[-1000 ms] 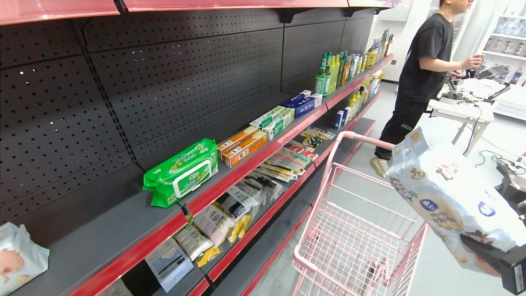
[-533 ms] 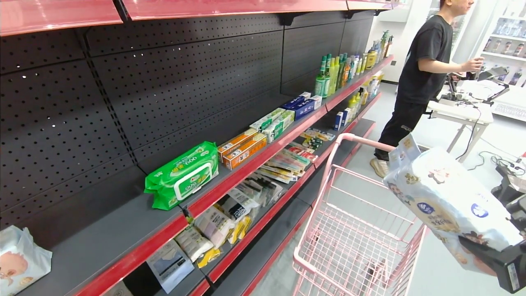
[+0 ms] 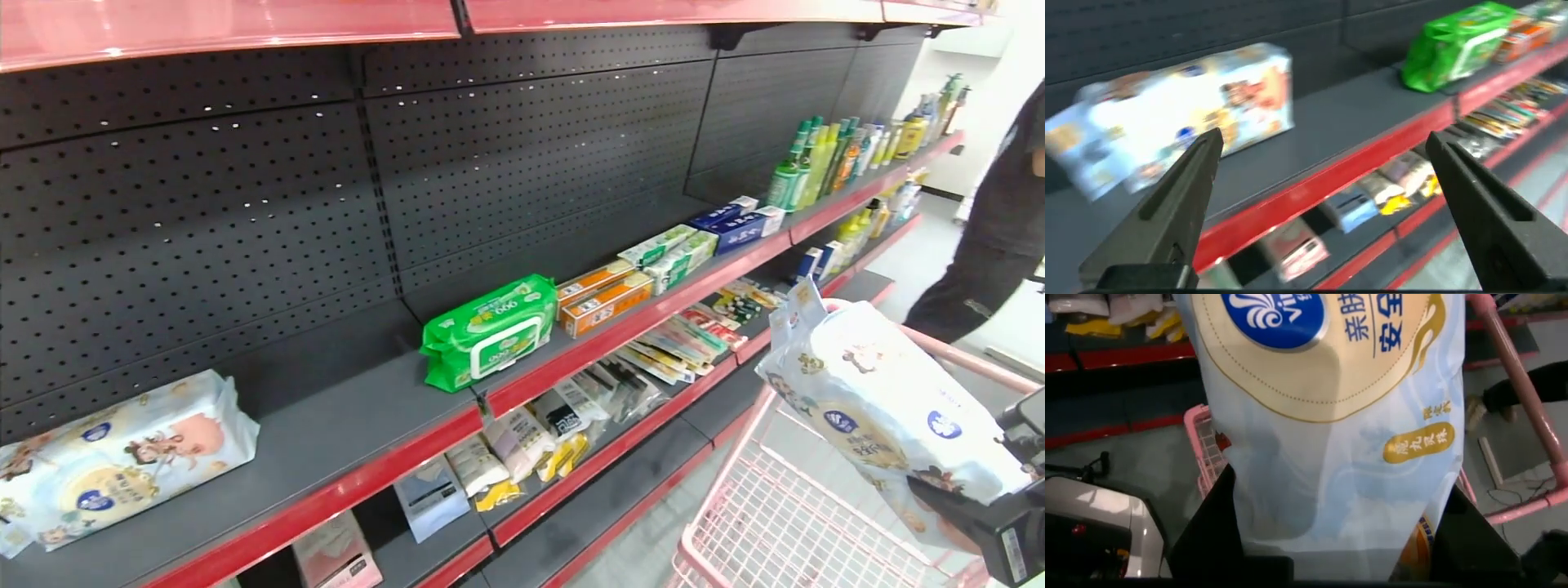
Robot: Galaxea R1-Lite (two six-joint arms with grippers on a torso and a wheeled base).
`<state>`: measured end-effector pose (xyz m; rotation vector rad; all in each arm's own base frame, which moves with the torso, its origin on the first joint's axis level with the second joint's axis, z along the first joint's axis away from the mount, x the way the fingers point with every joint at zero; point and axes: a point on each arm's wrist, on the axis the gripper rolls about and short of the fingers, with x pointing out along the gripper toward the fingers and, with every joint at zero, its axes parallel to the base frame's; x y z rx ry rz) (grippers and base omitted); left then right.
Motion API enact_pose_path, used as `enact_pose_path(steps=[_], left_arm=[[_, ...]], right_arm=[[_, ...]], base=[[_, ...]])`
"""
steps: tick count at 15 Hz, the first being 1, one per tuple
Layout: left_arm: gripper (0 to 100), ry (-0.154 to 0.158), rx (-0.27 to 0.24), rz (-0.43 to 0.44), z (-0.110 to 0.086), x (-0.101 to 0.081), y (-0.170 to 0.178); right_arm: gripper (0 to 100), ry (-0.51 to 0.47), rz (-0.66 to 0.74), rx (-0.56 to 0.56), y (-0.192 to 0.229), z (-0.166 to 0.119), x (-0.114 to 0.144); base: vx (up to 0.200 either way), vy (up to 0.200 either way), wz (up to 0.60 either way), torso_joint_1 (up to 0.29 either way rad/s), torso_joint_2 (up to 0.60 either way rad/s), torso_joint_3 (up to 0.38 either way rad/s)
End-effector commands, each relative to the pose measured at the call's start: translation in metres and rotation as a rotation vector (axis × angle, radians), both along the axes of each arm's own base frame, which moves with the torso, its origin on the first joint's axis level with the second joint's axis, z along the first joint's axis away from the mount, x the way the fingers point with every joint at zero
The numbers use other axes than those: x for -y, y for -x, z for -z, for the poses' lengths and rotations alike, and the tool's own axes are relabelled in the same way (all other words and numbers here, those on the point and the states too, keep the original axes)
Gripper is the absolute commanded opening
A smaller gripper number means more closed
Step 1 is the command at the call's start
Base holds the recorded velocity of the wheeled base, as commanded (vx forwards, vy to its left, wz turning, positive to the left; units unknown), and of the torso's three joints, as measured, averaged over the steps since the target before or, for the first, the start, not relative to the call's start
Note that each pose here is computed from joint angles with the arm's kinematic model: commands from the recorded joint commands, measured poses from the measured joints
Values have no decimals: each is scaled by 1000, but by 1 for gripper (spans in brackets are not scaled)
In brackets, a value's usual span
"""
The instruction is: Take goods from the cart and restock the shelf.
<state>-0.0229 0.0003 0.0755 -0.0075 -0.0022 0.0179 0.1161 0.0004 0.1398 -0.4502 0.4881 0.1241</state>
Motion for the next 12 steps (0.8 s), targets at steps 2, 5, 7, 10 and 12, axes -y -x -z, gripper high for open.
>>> enact_pose_path(steps=[2, 5, 7, 10, 12], left_arm=[[100, 0, -1, -1, 0, 0, 0], [100, 0, -1, -1, 0, 0, 0], [100, 0, -1, -1, 0, 0, 0], [100, -1, -1, -1, 0, 0, 0], [100, -1, -1, -1, 0, 0, 0]], right_arm=[[0, 0, -4, -6, -1, 1, 0], [0, 4, -9, -1, 0, 0, 0], [0, 3, -8, 4, 1, 0, 0], [0, 14, -7, 7, 1, 0, 0], [0, 21, -12, 35, 5, -3, 0]], base=[[0, 0, 600, 0, 2, 0], [0, 0, 600, 2, 2, 4], [0, 0, 600, 2, 2, 0], [0, 0, 400, 0, -3, 2], [0, 0, 0, 0, 0, 0]])
